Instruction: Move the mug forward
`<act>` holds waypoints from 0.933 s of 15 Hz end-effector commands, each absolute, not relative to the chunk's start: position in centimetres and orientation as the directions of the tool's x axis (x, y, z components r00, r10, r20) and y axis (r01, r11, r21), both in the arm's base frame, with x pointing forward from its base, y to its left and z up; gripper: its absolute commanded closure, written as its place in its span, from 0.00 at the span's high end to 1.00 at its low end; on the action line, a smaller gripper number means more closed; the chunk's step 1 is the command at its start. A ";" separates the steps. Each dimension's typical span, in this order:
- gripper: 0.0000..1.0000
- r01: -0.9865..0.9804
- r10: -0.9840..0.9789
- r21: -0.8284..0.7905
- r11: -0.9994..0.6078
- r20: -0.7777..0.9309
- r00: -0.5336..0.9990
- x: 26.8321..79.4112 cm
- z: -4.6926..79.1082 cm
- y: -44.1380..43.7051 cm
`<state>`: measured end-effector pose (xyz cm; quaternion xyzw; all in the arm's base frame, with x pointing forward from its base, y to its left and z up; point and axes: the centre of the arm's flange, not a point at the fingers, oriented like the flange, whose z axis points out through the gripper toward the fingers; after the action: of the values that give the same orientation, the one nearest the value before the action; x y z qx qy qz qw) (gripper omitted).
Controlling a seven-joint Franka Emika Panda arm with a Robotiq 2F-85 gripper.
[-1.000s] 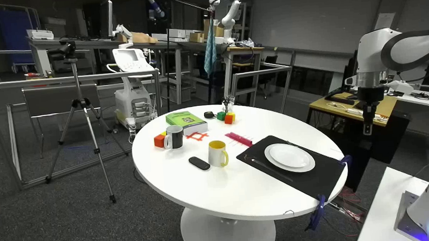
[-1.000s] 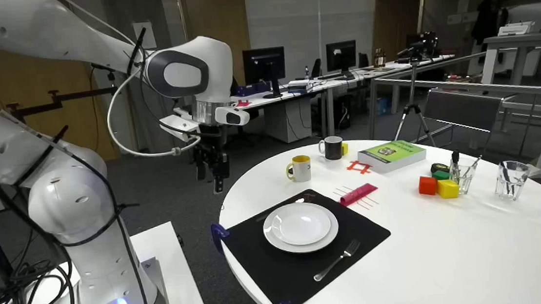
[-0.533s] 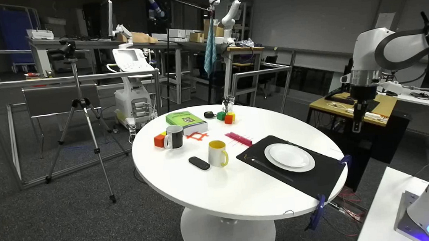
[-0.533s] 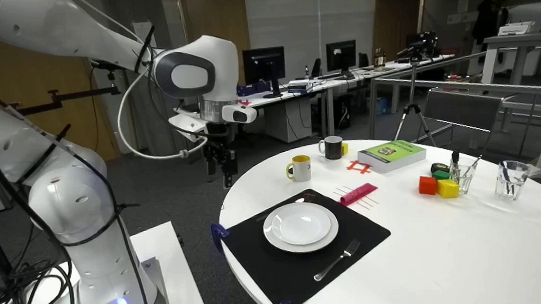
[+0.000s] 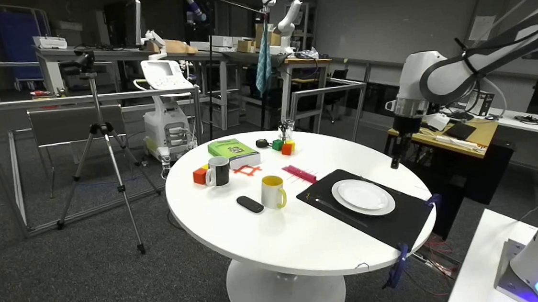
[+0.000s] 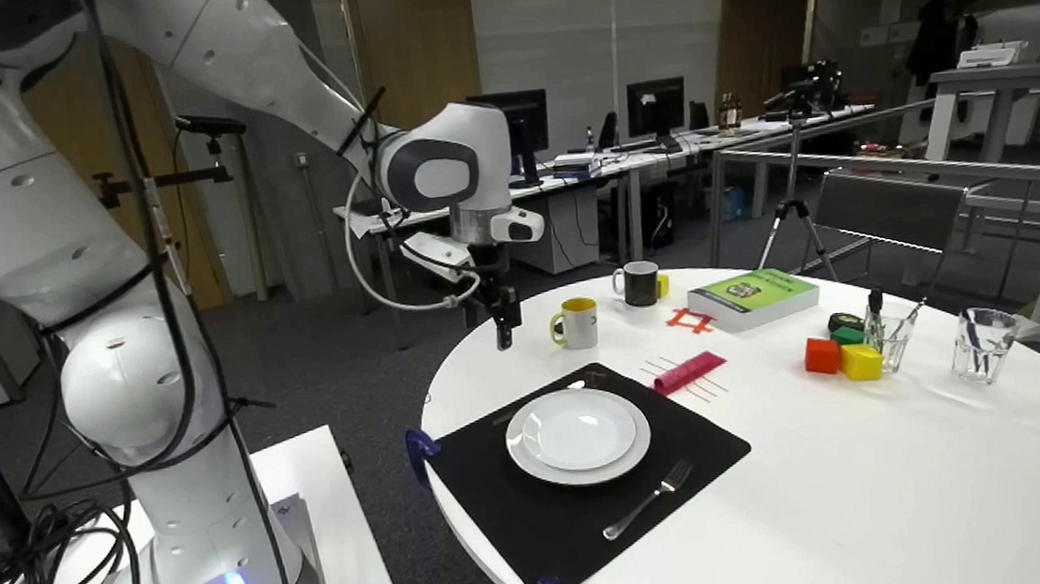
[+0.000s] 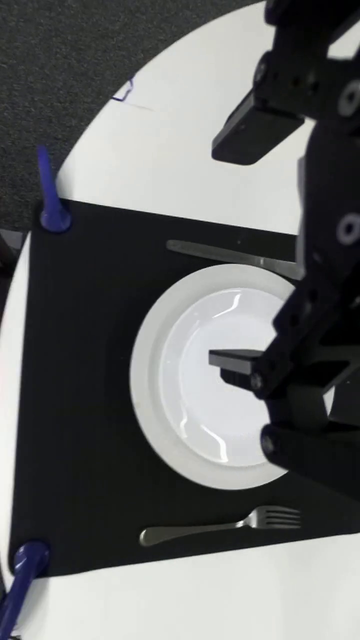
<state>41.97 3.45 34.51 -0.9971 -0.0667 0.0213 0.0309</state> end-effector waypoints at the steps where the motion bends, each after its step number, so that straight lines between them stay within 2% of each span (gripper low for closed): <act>1: 1.00 0.126 0.127 -0.068 -0.990 -0.006 0.992 49.1 32.3 6.4; 8: 1.00 0.163 0.164 -0.083 -0.983 -0.002 0.986 56.5 29.4 12.0; 14: 1.00 0.230 0.228 -0.071 -0.971 0.040 0.973 59.6 29.3 15.6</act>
<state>57.50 13.89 28.96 -0.9930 -0.1091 -0.0075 0.0452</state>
